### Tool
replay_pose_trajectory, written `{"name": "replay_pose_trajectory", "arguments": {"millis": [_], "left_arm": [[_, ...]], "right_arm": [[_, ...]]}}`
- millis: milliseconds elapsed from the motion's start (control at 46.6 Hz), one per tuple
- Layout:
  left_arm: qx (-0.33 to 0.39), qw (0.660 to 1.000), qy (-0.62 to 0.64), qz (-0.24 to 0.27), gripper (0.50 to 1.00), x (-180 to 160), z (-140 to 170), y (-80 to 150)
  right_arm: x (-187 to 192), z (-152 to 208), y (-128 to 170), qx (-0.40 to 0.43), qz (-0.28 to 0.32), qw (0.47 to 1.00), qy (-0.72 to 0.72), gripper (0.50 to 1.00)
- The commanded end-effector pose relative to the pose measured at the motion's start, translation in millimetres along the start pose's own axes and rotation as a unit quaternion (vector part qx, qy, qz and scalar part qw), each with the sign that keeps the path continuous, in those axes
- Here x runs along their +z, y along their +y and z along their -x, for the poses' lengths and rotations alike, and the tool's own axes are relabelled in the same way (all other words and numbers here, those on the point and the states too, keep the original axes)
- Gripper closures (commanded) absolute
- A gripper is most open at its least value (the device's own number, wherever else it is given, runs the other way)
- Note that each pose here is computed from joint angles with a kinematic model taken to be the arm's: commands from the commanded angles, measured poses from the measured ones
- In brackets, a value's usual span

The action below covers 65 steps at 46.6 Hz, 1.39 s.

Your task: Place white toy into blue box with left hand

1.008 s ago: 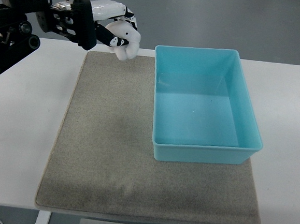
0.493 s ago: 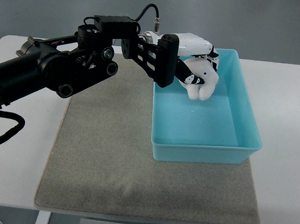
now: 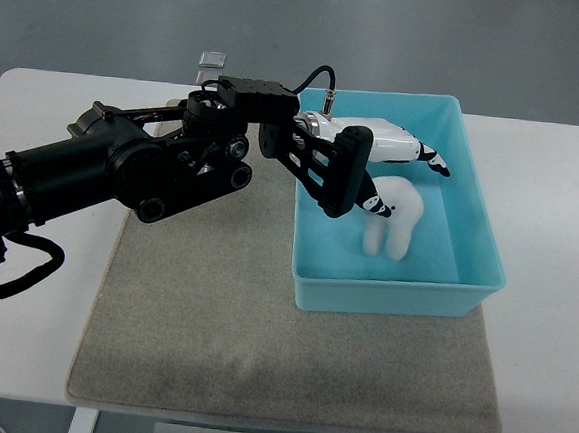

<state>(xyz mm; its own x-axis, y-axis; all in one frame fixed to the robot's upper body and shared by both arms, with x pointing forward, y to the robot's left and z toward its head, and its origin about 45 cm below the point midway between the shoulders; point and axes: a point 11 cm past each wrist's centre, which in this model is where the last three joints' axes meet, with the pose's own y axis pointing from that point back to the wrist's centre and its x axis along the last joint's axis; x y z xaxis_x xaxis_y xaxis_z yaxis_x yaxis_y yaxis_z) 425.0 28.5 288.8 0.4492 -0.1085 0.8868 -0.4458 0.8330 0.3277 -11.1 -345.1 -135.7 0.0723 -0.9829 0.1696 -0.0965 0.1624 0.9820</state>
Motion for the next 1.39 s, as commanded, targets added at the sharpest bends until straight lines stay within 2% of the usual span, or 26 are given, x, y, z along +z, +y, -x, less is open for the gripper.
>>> {"name": "replay_pose_trajectory", "arguments": {"millis": [0,257,472,708,858,922,1072,1201,1287,1372], "left_arm": [[-0.001,1.0,0.003,0.0,0.536,-1,1,0],[0.03,0.999,0.019,-0.017,0.51,-18,-15,16],[0.155,0.976,0.146,-0.035,0.508,-59,-70,70],[0.316,0.902,0.29,-0.051,0.508,-102,-107,131],[0.396,0.848,0.338,-0.097,0.508,-131,-81,148],[0.417,0.833,0.348,-0.105,0.508,-138,-79,156],[0.426,0.814,0.374,-0.127,0.506,-154,-53,170],[0.446,0.791,0.399,-0.131,0.506,-163,-44,181],[0.468,0.755,0.442,-0.125,0.506,-170,-39,190],[0.491,0.701,0.506,-0.108,0.506,-177,-36,199]], "right_arm": [[0,0,0,0.0,0.0,1.0,0.0,0.564],[0,0,0,0.0,0.0,1.0,0.0,0.564],[0,0,0,0.0,0.0,1.0,0.0,0.564],[0,0,0,0.0,0.0,1.0,0.0,0.564],[0,0,0,0.0,0.0,1.0,0.0,0.564],[0,0,0,0.0,0.0,1.0,0.0,0.564],[0,0,0,0.0,0.0,1.0,0.0,0.564],[0,0,0,0.0,0.0,1.0,0.0,0.564],[0,0,0,0.0,0.0,1.0,0.0,0.564],[0,0,0,0.0,0.0,1.0,0.0,0.564]]}}
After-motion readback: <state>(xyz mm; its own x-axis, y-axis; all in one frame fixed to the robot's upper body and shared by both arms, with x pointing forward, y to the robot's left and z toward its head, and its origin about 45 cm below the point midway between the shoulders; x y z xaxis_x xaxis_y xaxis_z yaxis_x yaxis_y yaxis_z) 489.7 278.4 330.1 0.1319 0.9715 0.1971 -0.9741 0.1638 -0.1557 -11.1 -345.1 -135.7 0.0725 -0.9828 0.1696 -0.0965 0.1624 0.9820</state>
